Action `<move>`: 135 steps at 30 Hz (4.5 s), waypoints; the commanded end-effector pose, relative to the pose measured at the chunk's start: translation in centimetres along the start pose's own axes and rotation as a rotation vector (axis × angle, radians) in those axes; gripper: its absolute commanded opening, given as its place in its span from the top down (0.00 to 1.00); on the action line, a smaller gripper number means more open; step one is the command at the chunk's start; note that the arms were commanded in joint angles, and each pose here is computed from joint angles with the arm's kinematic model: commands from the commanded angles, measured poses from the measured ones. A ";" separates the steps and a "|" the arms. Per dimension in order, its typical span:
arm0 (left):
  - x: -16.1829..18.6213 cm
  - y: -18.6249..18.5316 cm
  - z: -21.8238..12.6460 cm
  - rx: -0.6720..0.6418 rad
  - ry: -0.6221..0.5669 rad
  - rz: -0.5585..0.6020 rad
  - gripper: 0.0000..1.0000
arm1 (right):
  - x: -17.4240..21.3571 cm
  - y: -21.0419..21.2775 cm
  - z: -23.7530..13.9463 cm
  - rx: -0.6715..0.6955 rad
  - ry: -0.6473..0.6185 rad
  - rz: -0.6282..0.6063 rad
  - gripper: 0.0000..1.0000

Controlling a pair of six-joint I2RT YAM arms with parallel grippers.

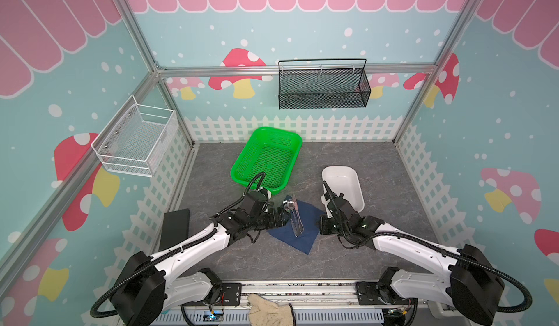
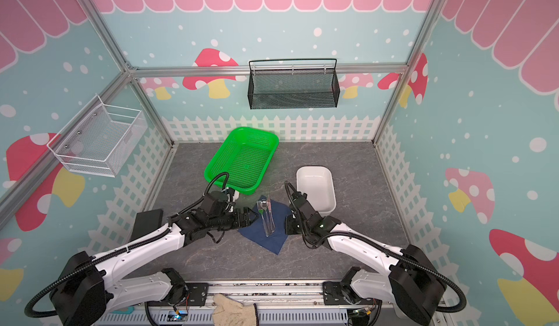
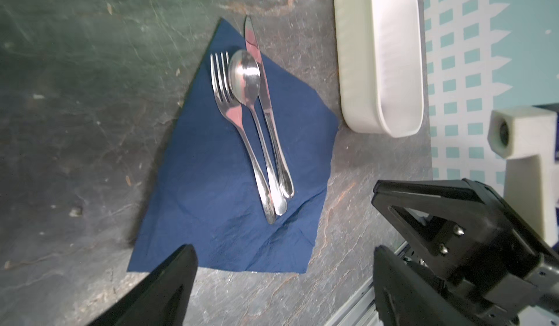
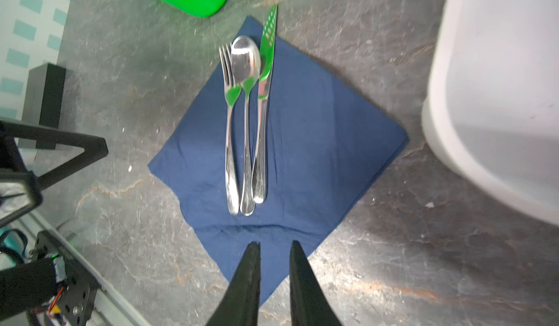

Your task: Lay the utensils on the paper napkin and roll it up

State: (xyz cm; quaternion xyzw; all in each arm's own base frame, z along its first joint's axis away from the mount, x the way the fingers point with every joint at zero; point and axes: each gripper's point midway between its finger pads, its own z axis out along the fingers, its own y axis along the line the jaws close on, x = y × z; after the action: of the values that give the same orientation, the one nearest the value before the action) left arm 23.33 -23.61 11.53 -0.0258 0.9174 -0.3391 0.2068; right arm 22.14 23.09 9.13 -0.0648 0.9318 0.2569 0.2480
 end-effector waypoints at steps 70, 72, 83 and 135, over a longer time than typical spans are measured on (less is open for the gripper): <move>3.4 -0.8 -1.7 0.044 -0.028 -0.060 0.11 | 5.7 3.0 4.1 -0.243 0.283 0.270 0.57; 3.4 -0.9 -1.4 0.045 -0.019 -0.056 0.11 | 5.3 3.6 4.2 -0.262 0.289 0.257 0.57; 3.5 -0.9 -0.7 0.033 -0.003 -0.033 0.11 | 3.9 4.5 3.4 -0.294 0.247 0.255 0.56; 4.8 -1.0 7.6 -0.202 0.107 0.621 0.66 | 2.5 1.1 3.4 -0.299 0.166 0.368 0.62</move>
State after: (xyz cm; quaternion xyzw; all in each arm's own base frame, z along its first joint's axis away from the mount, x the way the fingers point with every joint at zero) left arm 21.00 -30.61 5.63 0.2699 0.9120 -0.1861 0.2464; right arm 21.17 26.26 5.63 0.0375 0.8971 0.4280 0.1028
